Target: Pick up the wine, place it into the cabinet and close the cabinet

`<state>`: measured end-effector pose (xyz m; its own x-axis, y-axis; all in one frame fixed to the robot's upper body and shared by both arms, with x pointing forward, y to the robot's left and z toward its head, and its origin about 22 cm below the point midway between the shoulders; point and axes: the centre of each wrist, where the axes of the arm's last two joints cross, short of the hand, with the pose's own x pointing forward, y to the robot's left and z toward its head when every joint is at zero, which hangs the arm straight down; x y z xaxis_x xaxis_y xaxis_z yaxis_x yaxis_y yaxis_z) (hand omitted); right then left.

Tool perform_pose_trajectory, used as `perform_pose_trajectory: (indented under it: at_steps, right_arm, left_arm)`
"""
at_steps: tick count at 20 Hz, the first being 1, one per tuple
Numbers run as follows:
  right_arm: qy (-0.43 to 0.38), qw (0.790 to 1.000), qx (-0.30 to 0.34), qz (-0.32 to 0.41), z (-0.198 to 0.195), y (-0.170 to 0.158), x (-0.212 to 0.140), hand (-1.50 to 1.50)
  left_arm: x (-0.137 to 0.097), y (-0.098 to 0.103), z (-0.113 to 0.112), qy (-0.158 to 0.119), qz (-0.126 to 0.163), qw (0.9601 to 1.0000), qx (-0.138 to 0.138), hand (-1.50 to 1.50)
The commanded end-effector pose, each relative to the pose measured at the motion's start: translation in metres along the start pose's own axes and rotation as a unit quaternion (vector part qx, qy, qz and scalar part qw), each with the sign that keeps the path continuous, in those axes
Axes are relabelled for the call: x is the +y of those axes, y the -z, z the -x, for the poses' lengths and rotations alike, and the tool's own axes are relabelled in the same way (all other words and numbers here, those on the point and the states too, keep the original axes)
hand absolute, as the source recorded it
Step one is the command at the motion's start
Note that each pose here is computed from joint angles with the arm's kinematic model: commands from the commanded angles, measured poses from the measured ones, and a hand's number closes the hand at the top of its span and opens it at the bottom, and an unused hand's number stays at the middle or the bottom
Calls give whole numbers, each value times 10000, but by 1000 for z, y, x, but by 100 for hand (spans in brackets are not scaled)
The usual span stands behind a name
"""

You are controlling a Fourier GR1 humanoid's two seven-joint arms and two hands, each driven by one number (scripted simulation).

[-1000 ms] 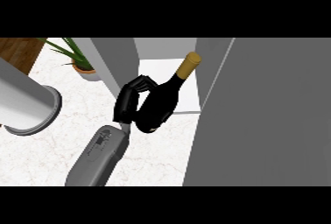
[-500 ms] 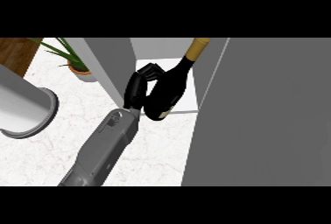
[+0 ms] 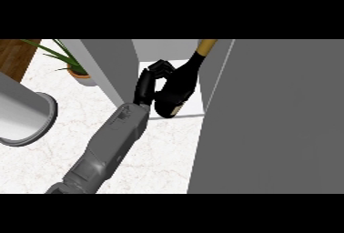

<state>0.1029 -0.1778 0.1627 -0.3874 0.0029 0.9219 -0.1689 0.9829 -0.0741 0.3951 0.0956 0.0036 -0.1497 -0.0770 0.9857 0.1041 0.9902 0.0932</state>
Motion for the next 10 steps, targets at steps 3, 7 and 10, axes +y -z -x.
perform_pose_trajectory:
  at_steps: [3,7,10]
  right_arm:
    - [605,9979,-89,-228,-38,-16,-3,-150]
    - [575,9982,15,-196,-30,-16,-3,-150]
    - [647,9978,11,-166,-26,-15,-1,-150]
  left_arm:
    - [3,17,-7,-22,-372,9988,302,150]
    - [7,19,-6,-183,-522,9980,312,150]
    - [15,22,-4,-240,-479,9973,499,150]
